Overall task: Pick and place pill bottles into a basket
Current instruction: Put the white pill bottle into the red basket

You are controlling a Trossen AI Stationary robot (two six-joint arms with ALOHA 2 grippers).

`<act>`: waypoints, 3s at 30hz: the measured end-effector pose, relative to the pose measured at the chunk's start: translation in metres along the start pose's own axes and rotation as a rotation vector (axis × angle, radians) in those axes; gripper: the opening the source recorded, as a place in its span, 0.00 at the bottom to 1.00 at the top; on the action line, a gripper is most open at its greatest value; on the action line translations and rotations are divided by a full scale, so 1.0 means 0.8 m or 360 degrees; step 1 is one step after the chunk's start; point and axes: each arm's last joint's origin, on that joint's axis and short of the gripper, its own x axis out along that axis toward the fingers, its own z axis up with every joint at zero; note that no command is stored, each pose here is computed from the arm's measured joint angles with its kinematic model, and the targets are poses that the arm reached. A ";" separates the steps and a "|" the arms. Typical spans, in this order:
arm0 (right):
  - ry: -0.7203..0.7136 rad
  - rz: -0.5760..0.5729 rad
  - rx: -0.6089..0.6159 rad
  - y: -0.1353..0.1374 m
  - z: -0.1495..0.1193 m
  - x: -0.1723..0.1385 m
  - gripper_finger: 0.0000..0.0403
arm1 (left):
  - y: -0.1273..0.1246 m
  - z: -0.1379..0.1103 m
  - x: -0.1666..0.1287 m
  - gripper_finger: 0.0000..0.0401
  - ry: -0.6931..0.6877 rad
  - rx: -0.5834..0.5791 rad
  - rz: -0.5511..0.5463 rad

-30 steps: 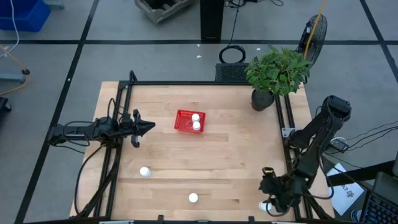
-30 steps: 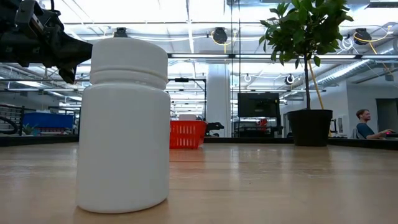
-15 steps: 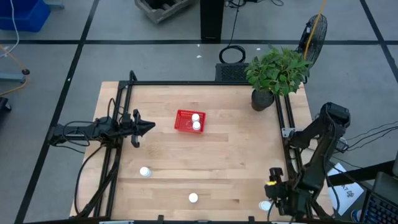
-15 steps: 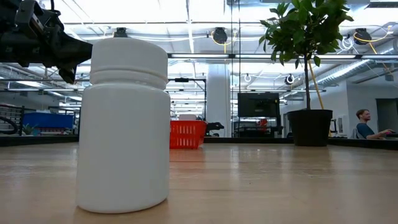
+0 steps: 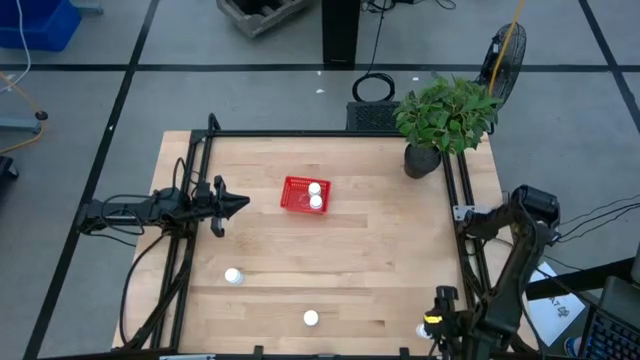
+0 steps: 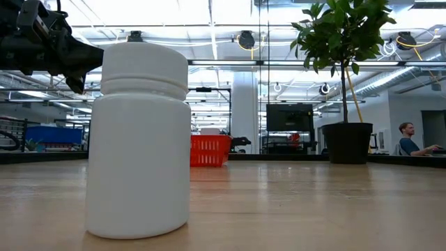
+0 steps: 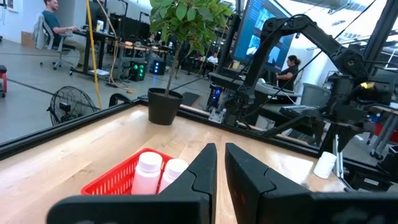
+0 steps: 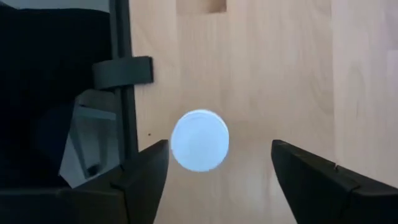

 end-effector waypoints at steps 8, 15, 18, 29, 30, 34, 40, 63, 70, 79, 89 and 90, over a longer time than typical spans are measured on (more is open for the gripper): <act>-0.0031 -0.0018 0.0002 0.003 -0.008 0.000 0.85 | 0.000 0.000 0.000 0.09 0.0000 0.0000 0.0000; -0.0042 0.0029 0.0026 0.004 -0.011 0.009 0.86 | 0.000 0.000 0.000 0.09 0.0000 0.0000 0.0000; -0.0049 0.0057 0.0033 0.005 -0.011 0.012 0.86 | 0.000 0.000 0.000 0.09 0.0000 0.0000 0.0001; -0.0048 0.0051 0.0022 0.005 -0.011 0.014 0.85 | 0.000 0.000 0.000 0.09 0.0000 0.0000 0.0000; -0.0045 0.0044 0.0019 0.006 -0.012 0.016 0.85 | 0.000 0.000 0.000 0.09 0.0000 0.0000 0.0000; -0.0039 0.0025 0.0008 0.007 -0.013 0.020 0.85 | 0.000 0.000 0.000 0.09 0.0000 0.0000 0.0000; -0.0057 0.0044 0.0000 0.007 -0.009 0.021 0.82 | 0.000 0.000 0.000 0.09 0.0000 0.0000 0.0000; -0.0027 0.0085 0.0019 0.001 -0.011 0.038 0.53 | 0.000 0.000 0.000 0.09 0.0000 0.0000 0.0000; -0.0029 0.0085 -0.0009 0.001 -0.011 0.037 0.37 | 0.000 0.000 0.000 0.09 0.0000 0.0000 0.0001; -0.0063 0.0044 -0.0023 -0.003 -0.005 0.039 0.37 | 0.000 0.000 0.000 0.09 0.0000 0.0000 0.0001; -0.0135 -0.0032 -0.0111 -0.017 0.025 0.046 0.37 | 0.000 0.000 0.000 0.09 0.0000 -0.0001 0.0000; -0.0147 -0.0045 -0.0122 -0.020 0.030 0.047 0.37 | 0.000 0.000 0.000 0.09 0.0000 0.0000 0.0001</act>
